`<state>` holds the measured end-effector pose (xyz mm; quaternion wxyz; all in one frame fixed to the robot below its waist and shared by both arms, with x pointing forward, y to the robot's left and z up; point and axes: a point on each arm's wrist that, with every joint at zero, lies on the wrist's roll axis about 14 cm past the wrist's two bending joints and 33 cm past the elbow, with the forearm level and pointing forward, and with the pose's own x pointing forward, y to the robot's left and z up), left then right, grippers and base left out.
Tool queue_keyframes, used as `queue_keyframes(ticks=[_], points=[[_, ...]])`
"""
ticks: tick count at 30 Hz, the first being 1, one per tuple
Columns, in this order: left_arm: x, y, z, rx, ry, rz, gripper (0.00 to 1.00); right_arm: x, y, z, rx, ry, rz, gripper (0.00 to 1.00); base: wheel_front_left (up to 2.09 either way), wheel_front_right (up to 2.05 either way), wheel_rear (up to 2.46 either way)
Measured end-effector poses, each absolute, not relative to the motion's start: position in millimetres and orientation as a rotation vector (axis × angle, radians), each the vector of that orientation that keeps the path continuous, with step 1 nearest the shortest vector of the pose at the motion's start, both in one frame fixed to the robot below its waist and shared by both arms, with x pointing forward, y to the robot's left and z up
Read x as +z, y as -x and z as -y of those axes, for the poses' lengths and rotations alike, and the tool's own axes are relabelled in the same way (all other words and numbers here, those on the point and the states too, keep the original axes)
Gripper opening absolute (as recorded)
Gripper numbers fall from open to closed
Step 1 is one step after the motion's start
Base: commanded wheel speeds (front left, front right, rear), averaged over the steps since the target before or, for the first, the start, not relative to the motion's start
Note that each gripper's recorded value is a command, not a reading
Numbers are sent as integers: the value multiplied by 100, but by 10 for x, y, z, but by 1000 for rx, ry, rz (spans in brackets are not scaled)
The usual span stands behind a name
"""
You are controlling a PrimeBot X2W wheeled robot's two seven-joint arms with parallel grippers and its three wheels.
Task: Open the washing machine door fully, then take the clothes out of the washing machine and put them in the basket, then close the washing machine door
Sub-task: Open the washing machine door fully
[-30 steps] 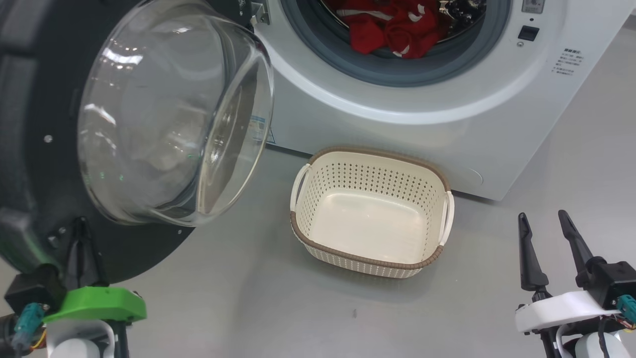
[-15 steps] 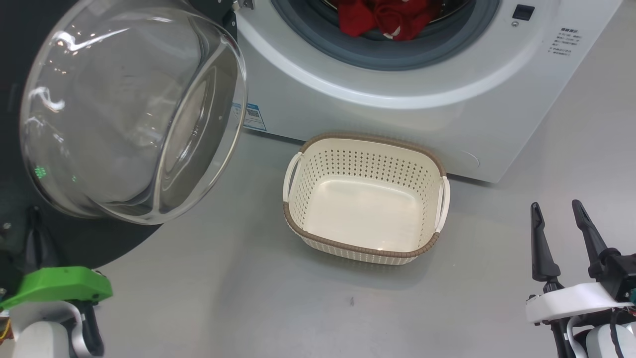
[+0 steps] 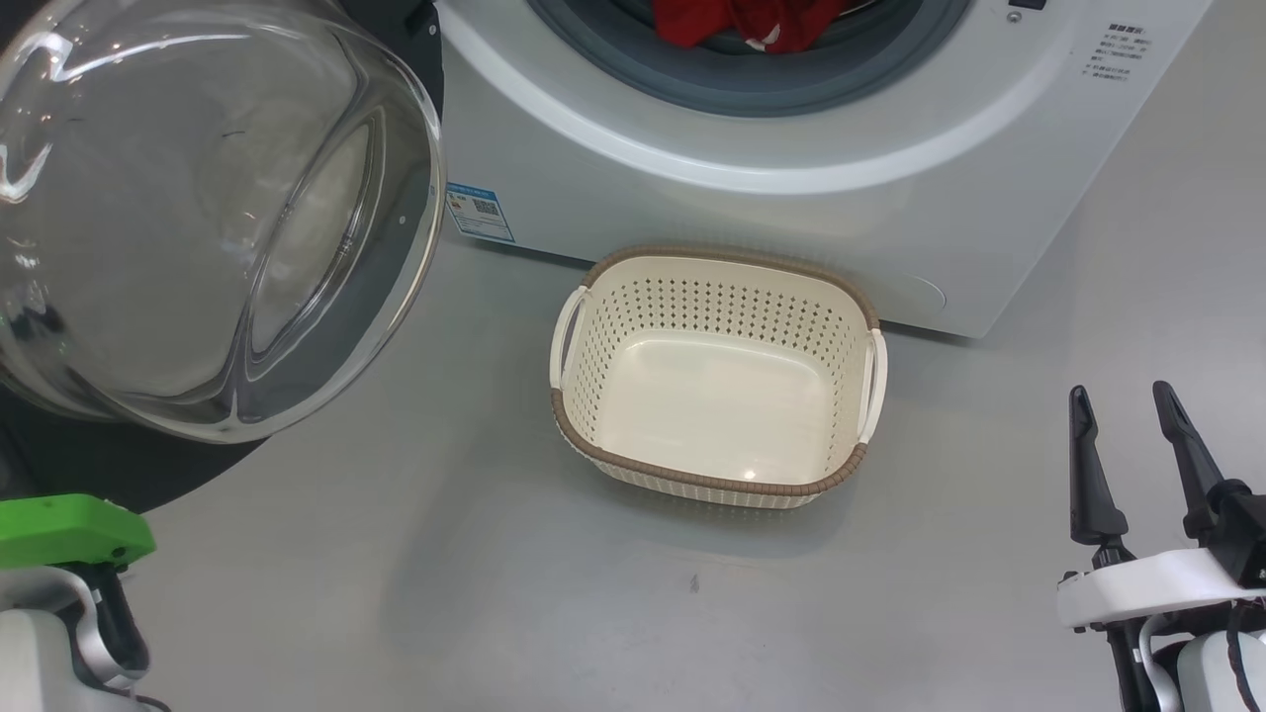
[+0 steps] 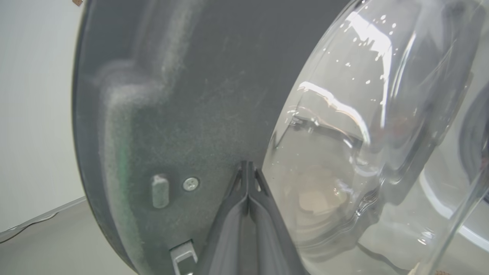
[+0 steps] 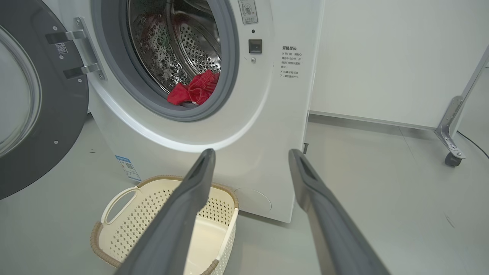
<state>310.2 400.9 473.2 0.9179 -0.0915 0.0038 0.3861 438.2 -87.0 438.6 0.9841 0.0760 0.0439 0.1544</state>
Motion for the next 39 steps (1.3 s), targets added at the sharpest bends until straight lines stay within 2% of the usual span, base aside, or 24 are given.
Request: queue_keyframes(ticks=[9, 18, 39], points=[[4708, -3150, -3940, 781, 203, -11, 0, 4399, -4380, 882, 309, -153, -85, 100, 0, 0, 0], [4896, -3229, -3677, 691, 167, 44, 0, 4448, -4348, 850, 321, -152, -78, 100, 0, 0, 0], [4825, -3270, -2622, 338, 145, 7, 0, 4627, -4173, 857, 317, -156, -45, 100, 0, 0, 0]])
